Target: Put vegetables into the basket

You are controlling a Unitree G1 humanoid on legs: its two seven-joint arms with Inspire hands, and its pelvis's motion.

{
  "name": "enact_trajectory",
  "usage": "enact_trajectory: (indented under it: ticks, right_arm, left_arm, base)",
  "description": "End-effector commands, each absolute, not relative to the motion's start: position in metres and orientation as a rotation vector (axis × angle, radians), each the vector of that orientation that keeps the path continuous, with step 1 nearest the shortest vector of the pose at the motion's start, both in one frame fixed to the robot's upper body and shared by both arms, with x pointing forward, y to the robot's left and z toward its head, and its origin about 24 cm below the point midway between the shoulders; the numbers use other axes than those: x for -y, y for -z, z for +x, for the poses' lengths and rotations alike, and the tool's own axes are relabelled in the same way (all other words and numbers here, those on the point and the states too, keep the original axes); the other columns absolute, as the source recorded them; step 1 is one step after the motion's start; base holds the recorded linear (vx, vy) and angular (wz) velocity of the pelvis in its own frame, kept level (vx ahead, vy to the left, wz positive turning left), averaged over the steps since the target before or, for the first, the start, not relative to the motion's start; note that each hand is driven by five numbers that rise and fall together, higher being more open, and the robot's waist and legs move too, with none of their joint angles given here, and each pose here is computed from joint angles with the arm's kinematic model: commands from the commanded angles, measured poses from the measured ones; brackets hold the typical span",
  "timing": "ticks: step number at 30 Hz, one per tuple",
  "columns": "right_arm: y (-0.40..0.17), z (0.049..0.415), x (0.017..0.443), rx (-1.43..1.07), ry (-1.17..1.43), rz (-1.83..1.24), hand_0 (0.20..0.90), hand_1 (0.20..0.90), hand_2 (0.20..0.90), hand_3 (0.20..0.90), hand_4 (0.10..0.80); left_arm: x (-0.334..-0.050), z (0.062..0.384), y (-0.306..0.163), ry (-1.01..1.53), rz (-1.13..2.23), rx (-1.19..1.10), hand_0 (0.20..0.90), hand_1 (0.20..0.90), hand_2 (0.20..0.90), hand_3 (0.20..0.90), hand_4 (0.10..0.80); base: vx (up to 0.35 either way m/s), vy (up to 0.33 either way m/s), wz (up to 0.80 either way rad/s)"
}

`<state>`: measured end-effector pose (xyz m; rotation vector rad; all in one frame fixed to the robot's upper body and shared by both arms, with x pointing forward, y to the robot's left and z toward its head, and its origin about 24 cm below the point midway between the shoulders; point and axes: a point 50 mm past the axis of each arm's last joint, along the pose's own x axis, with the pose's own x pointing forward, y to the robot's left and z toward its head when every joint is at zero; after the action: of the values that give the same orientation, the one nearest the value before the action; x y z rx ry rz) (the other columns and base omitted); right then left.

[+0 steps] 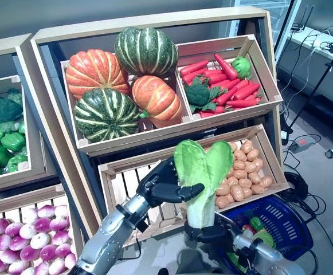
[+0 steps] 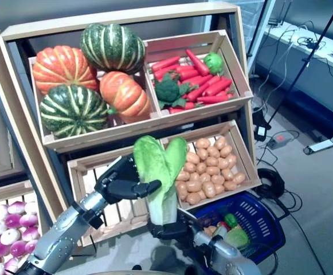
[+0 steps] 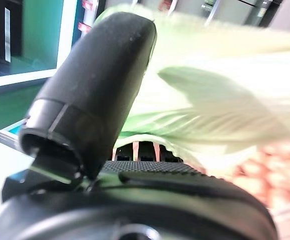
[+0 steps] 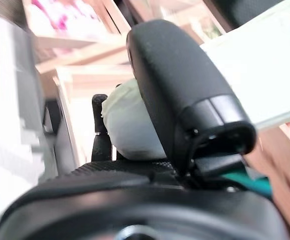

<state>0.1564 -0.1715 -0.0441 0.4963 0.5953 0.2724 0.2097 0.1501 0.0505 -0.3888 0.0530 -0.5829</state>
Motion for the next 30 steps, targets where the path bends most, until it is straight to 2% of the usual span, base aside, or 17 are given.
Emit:
enact_trajectory:
  ticks: [1,6,11,18,24,30]
  right_arm:
    - [-0.027,0.22,0.236,-0.028,0.109,0.579,0.3,0.3,0.3,0.3,0.4]
    - [-0.044,0.235,0.26,0.178,0.317,0.699,0.3,0.3,0.3,0.3,0.4]
    - [-0.05,0.236,0.277,0.317,0.518,0.775,0.3,0.3,0.3,0.3,0.4]
    - [-0.051,0.24,0.31,0.508,0.788,1.038,0.3,0.3,0.3,0.3,0.4]
    - [-0.046,0.257,0.309,0.484,0.867,1.094,0.3,0.3,0.3,0.3,0.4]
    - [-0.057,0.299,0.3,0.382,0.817,1.133,0.3,0.3,0.3,0.3,0.4]
  left_arm:
    - [-0.191,0.235,-0.111,0.422,-0.304,0.311,0.9,0.9,0.9,0.9,0.8]
    - [-0.184,0.249,-0.122,0.399,-0.292,0.363,0.9,0.9,0.9,0.9,0.8]
    - [-0.176,0.255,-0.126,0.424,-0.303,0.385,0.9,0.9,0.9,0.9,0.8]
    - [-0.161,0.267,-0.148,0.466,-0.293,0.507,0.9,0.9,0.9,0.9,0.8]
    - [-0.144,0.272,-0.16,0.525,-0.432,0.574,0.9,0.9,0.9,0.9,0.8]
    - [-0.124,0.272,-0.176,0.632,-0.519,0.691,0.9,0.9,0.9,0.9,0.8]
  base:
    - [-0.301,-0.022,-0.05]
    - [-0.217,-0.026,-0.01]
    - [-0.175,-0.002,-0.07]
    - [-0.188,-0.024,0.0]
    - [-0.151,-0.029,-0.01]
    - [-0.072,-0.017,0.06]
